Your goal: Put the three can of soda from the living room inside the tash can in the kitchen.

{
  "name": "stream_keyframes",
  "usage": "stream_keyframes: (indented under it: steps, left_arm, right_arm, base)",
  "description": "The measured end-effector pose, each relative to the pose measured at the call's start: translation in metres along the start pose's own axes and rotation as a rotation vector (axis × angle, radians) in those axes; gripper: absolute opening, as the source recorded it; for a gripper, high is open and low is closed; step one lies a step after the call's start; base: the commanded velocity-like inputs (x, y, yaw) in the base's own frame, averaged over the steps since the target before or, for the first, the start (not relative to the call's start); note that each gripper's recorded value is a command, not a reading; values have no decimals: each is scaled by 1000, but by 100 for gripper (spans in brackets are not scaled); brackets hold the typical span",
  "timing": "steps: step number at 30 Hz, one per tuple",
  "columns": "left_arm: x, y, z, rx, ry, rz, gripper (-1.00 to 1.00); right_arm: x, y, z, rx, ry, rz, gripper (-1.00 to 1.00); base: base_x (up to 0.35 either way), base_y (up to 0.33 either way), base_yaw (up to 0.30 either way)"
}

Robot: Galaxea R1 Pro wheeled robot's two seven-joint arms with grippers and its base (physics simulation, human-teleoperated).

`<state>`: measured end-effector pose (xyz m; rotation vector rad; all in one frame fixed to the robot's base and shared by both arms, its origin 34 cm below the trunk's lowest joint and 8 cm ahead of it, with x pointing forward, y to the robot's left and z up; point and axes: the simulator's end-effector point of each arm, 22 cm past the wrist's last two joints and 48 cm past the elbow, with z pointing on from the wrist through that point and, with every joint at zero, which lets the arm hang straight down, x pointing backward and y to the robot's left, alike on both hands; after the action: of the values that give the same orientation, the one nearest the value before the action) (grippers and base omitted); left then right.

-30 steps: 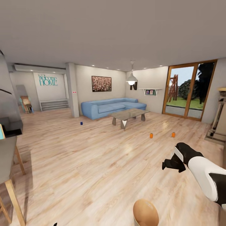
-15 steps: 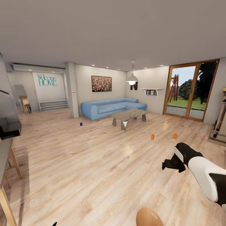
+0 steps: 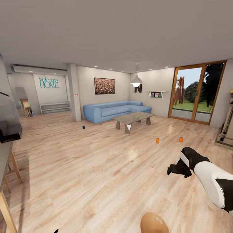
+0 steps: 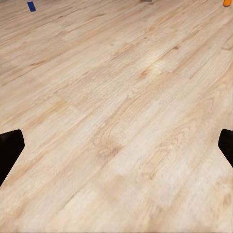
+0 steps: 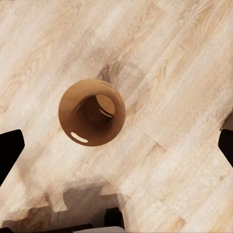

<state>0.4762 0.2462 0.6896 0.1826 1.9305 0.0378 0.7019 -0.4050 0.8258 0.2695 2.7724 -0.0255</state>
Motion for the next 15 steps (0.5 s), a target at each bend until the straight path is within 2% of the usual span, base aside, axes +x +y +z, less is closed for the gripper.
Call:
stream_keyframes:
  steps: [15]
  left_arm:
    - [26,-4,8,2,1,4,100]
  right_arm:
    - [11,-4,25,17,-4,-15,100]
  base:
    - [0,0,0]
